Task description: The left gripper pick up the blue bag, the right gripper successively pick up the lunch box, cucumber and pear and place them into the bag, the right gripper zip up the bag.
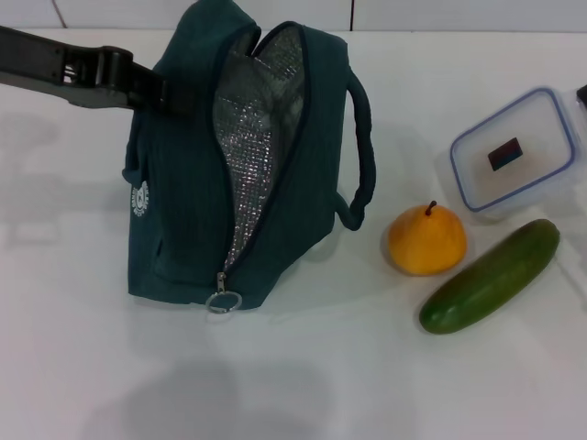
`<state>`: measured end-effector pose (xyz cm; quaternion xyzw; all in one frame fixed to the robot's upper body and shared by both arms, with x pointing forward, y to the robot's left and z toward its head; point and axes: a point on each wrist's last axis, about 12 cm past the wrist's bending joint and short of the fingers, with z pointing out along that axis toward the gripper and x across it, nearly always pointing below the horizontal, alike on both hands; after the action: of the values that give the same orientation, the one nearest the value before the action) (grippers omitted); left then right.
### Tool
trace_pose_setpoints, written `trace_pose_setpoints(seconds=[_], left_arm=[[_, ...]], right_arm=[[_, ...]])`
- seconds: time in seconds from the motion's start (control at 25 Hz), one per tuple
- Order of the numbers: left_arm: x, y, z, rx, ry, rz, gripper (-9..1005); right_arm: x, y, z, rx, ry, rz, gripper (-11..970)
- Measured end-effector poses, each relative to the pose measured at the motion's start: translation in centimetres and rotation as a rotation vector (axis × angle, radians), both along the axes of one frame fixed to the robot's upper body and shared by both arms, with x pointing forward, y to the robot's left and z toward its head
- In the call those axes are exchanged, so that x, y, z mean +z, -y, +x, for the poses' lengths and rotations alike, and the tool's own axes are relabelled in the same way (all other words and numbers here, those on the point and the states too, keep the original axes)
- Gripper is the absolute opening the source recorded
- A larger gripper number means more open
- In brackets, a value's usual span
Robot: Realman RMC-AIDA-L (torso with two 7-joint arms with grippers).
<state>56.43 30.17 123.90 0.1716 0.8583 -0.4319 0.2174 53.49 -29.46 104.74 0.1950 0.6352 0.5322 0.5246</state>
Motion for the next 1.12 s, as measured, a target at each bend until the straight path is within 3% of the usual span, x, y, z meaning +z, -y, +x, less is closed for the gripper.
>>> trace_pose_setpoints(seconds=[0.44,0.76,1.12], left_arm=[[0.0,0.1,0.0,0.0,0.0,-0.002,44],[-0.1,0.3,0.0,-0.002,0.0,-0.008,44],[-0.1,0.4,0.1,-0.002,0.002,-0.008,45]], right_arm=[[-0.9,1.0,-0.5,-0.037,-0.079,0.023,22],[-1.4,0.3,0.1,-0.024,-0.131,0.009,23],[-1.4,1.0,-0.5,-0.049,-0.123,0.031,154]])
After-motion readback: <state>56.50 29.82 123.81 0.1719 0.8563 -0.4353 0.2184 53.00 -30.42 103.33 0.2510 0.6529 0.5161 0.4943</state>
